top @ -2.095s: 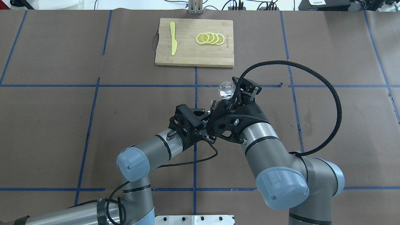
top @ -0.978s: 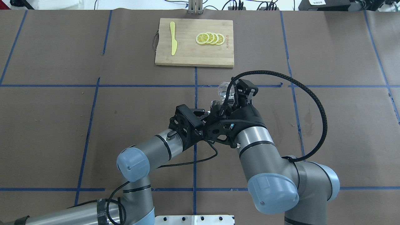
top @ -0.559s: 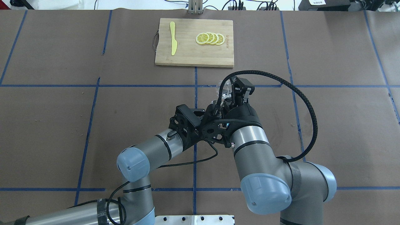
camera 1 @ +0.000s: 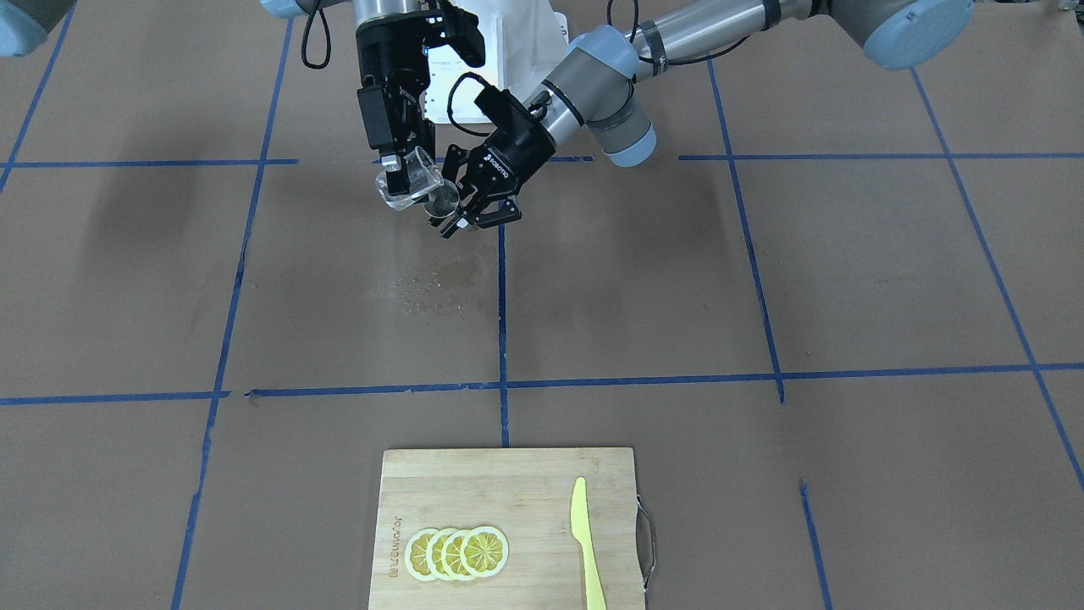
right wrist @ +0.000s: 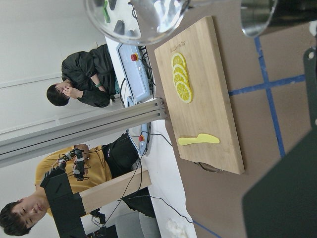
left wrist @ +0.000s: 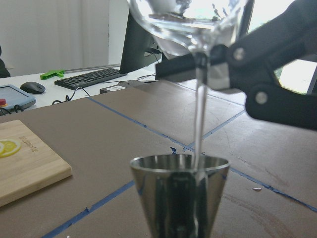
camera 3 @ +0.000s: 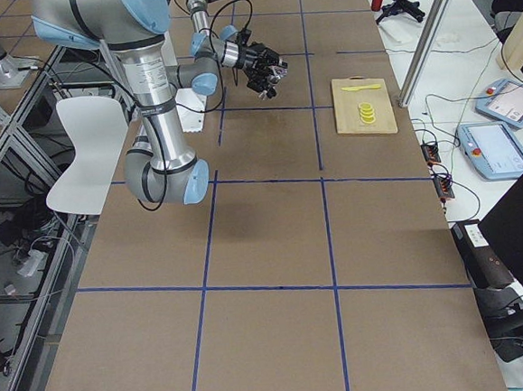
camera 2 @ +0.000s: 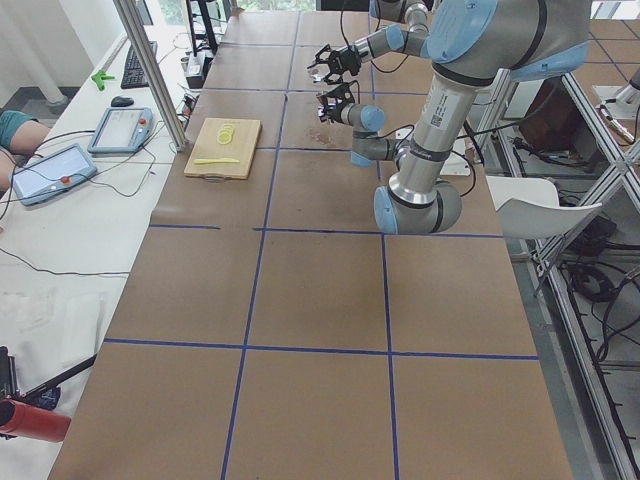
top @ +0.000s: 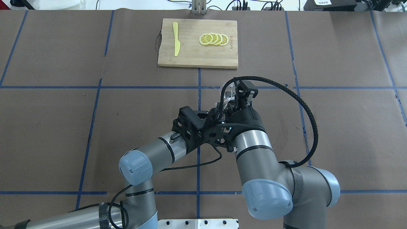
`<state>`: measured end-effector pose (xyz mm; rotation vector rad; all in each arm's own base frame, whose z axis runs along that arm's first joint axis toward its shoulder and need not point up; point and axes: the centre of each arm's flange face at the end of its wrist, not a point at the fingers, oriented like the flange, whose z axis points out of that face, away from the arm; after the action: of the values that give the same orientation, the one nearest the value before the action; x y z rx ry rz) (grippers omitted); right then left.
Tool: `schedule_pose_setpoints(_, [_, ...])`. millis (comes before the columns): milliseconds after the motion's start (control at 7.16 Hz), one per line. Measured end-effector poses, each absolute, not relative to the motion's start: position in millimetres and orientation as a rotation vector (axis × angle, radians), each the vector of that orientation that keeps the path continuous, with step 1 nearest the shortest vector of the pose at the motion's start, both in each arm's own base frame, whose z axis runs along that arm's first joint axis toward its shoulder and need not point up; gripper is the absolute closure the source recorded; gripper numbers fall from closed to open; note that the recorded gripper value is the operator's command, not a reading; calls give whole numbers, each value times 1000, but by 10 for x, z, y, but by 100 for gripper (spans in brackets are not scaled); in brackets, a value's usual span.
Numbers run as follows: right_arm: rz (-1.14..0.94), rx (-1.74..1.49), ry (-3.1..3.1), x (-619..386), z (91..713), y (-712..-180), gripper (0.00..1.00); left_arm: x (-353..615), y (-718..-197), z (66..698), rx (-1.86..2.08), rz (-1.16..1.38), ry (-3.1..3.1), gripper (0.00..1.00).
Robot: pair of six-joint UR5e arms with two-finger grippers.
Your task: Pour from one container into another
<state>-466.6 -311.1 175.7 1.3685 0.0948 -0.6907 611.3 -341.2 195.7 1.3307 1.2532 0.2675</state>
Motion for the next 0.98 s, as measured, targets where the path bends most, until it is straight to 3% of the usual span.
schedule_pose_setpoints(978, [-717, 1366, 184, -4751, 1851, -3115, 100, 6118, -3401, 1966, 1330, 269, 1252, 100])
